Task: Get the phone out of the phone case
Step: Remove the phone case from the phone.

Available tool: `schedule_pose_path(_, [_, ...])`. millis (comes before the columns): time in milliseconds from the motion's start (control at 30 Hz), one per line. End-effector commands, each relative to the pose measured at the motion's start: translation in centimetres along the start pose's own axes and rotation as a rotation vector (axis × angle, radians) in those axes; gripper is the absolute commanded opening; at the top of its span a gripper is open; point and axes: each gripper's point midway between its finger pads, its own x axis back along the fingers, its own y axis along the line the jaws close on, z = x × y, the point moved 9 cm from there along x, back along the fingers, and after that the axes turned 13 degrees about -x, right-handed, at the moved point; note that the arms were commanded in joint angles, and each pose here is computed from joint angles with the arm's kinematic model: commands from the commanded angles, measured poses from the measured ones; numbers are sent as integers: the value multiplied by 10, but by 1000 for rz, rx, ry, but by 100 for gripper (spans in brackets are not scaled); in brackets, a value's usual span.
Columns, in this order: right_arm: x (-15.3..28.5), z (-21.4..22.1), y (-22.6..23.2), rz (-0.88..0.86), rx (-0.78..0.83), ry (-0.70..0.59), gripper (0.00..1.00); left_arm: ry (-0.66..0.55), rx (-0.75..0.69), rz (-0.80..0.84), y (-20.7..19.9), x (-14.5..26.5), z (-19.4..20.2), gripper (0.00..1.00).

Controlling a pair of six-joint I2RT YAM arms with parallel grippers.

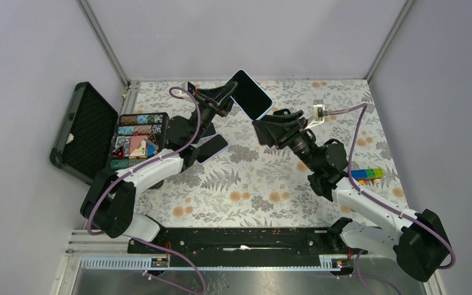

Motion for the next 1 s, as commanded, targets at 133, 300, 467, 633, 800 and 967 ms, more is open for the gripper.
schedule_pose_path(133, [-15, -10, 10, -34, 11, -62, 51, -30, -3, 169, -31, 1, -1, 0])
schedule_pose_path(300, [-18, -6, 0, 11, 12, -52, 32, -20, 19, 169, -33, 1, 0, 0])
schedule_pose_path(467, [-12, 3, -20, 89, 108, -9, 11, 73, 15, 75, -49, -3, 9, 0])
schedule_pose_path(633, [7, 17, -53, 221, 241, 31, 0, 66, -27, 46, -70, 7, 11, 0])
schedule_pose_path(800, [14, 24, -68, 277, 282, 64, 0, 86, -22, 86, -81, 10, 13, 0])
schedule_pose_path(967, [13, 25, -69, 288, 267, 61, 0, 95, -39, 89, -85, 13, 14, 0])
